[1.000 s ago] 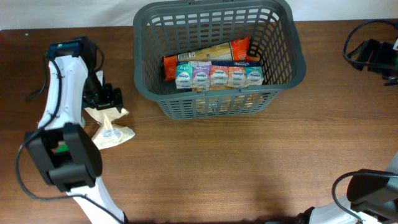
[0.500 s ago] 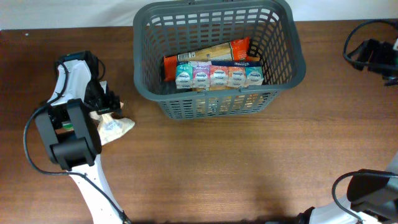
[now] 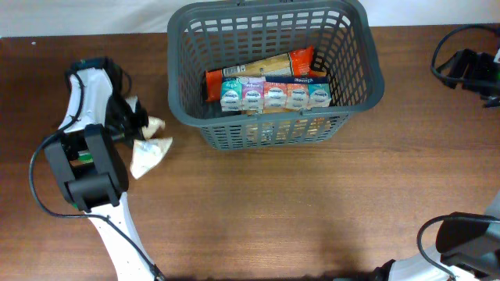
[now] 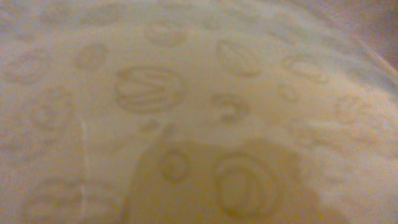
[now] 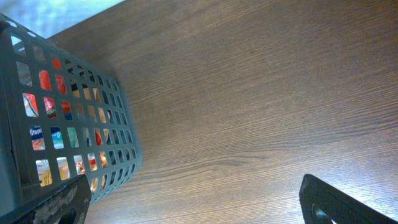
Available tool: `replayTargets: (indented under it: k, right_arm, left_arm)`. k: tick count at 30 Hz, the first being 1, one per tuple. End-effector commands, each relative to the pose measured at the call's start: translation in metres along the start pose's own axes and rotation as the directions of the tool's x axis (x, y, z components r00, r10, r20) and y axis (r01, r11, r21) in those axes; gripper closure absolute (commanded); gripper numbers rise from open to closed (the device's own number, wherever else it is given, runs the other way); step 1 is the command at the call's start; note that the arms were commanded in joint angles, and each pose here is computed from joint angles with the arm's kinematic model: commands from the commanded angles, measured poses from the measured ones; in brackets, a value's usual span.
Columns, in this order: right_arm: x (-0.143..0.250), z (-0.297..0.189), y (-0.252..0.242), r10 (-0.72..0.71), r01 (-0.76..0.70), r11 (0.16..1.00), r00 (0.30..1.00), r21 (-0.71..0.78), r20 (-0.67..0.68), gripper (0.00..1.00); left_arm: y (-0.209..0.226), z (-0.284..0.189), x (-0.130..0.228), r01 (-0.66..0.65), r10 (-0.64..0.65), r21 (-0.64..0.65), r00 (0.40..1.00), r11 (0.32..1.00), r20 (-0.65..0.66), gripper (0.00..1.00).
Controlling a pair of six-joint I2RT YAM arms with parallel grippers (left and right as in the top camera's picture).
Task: Pack container
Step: 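Grasp the cream paper bag with the left gripper, then carry the paper bag into the basket and release it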
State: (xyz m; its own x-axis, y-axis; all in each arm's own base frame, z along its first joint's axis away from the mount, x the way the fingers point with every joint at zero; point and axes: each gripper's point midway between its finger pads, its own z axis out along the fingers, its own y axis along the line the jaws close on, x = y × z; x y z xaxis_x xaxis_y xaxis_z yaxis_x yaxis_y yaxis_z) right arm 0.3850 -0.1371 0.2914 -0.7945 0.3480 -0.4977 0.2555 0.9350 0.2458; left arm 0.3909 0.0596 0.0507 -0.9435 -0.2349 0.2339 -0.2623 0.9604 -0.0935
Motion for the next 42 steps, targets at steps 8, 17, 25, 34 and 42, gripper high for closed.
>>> replayTargets:
  k: [8, 17, 25, 34, 42]
  right_arm:
    - [0.000, -0.002, 0.001, 0.008, -0.008, 1.000, 1.000, -0.013, 0.005, 0.01]
    - [0.000, -0.002, 0.001, 0.008, -0.008, 1.000, 1.000, -0.013, 0.005, 0.01]
    - [0.000, -0.002, 0.001, 0.008, -0.008, 1.000, 1.000, -0.013, 0.005, 0.01]
    - [0.000, -0.002, 0.001, 0.008, -0.008, 1.000, 1.000, -0.013, 0.005, 0.01]
    - [0.000, -0.002, 0.001, 0.008, -0.008, 1.000, 1.000, -0.013, 0.005, 0.01]
  left_arm:
    - [-0.050, -0.265, 0.004, -0.270, 0.242, -0.071, 0.680, 0.960, 0.692, 0.98]
    - [-0.180, -0.402, 0.095, -0.512, 0.718, -0.666, -0.128, 0.542, 0.684, 0.98]
    - [-0.300, -0.323, 0.100, -0.617, 0.820, -0.783, -0.403, 0.083, 0.405, 0.98]
    - [-0.394, -0.177, 0.055, -0.735, 0.847, -0.665, -0.431, -0.131, 0.310, 0.98]
    - [-0.424, -0.136, 0.069, -0.754, 0.840, -0.623, -0.464, -0.206, 0.283, 0.98]
